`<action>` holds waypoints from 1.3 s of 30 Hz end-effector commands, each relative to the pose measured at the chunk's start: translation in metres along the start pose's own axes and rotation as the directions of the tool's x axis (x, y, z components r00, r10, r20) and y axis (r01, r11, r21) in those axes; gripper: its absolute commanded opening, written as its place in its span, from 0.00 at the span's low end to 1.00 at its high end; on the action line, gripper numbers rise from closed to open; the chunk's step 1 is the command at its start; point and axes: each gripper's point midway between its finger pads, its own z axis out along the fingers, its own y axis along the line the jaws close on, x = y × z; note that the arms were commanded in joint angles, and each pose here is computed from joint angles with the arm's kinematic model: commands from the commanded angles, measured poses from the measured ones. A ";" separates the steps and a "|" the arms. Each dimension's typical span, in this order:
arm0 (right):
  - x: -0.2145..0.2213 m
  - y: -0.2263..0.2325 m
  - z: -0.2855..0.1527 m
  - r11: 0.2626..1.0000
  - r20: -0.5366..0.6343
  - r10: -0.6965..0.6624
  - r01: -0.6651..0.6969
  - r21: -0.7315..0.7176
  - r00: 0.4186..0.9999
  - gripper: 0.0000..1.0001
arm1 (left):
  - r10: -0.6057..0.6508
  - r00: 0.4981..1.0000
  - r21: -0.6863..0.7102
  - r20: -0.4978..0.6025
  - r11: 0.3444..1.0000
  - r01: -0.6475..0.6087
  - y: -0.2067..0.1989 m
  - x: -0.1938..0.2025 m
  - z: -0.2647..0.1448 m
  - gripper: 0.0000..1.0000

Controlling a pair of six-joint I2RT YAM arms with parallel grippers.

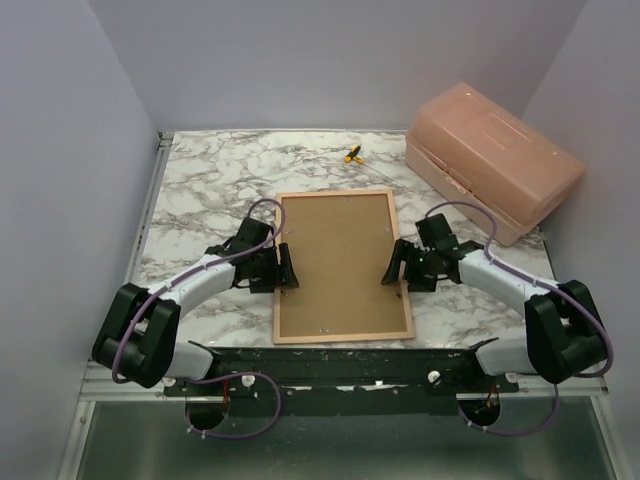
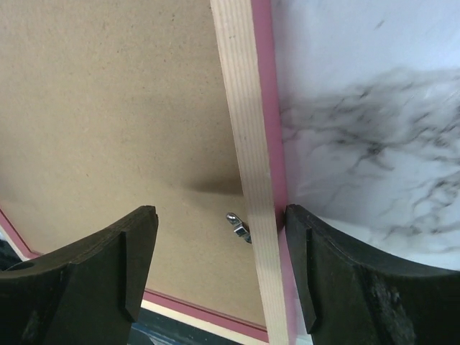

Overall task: Put the photo into the frame
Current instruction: Install the photo frame at the center of the board.

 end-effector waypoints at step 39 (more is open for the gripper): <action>0.035 0.005 0.002 0.914 0.013 -0.244 0.225 0.337 0.970 0.00 | 0.037 0.999 -0.182 -0.011 0.983 -0.039 0.034 0.010 -0.007 0.74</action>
